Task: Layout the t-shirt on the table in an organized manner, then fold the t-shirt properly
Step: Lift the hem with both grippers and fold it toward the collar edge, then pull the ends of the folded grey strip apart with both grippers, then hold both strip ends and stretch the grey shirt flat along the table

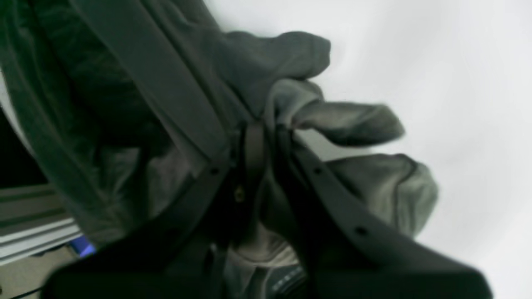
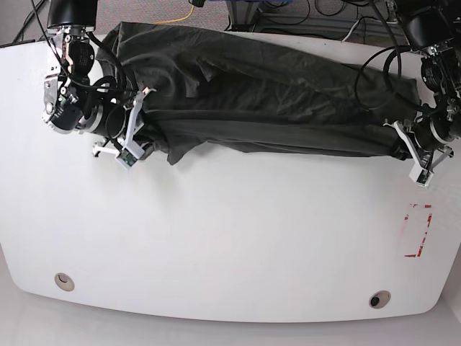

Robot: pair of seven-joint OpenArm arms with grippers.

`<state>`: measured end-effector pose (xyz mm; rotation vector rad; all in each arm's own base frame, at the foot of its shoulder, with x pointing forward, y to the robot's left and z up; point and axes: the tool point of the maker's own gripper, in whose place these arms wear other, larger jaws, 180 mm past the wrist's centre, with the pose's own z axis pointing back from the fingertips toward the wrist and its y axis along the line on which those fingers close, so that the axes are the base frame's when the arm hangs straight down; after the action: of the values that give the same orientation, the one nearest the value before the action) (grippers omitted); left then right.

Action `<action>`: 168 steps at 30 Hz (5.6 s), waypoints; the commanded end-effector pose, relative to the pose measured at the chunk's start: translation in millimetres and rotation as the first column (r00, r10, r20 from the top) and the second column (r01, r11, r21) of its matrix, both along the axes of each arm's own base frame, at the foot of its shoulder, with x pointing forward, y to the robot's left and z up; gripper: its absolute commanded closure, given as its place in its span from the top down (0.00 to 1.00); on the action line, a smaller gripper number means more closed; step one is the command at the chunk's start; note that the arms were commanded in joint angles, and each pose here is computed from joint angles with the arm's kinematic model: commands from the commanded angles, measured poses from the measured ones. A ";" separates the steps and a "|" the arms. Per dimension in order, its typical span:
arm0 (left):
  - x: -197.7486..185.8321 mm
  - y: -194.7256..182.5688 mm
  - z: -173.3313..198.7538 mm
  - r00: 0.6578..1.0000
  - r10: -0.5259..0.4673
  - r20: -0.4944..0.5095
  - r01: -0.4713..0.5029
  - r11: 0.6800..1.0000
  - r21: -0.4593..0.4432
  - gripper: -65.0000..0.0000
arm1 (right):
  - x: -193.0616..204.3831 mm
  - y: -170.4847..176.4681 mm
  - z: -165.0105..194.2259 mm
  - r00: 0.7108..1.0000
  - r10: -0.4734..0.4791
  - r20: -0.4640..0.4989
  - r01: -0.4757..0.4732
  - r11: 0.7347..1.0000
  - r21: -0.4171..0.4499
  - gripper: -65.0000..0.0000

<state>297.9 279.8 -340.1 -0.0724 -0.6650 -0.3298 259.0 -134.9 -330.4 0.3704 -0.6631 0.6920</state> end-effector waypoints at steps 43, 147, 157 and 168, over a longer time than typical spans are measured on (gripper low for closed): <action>-26.5 73.8 23.9 0.997 0.036 -0.065 -0.022 0.977 0.212 0.50 | -49.9 -56.9 25.0 0.978 -0.207 -0.017 0.208 0.971 0.117 0.90; -48.7 0.5 -86.7 0.942 -0.080 -0.326 0.077 0.997 -0.023 0.12 | 79.8 -99.5 44.2 0.934 -0.325 0.148 0.342 0.932 -0.115 0.12; -48.7 0.5 -86.7 0.942 -0.080 -0.326 0.077 0.997 -0.023 0.11 | 91.6 -104.8 22.9 0.919 -0.377 0.120 0.386 0.920 -0.068 0.78; -48.7 0.5 -86.7 0.942 -0.080 -0.326 0.077 0.997 -0.023 0.11 | 90.1 -103.2 -30.3 0.898 -0.440 -0.028 0.441 0.897 0.032 0.66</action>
<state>263.3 262.9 -419.9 -0.2285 -0.4252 -0.3688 335.8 -233.0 -373.7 0.2413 -0.6491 0.2519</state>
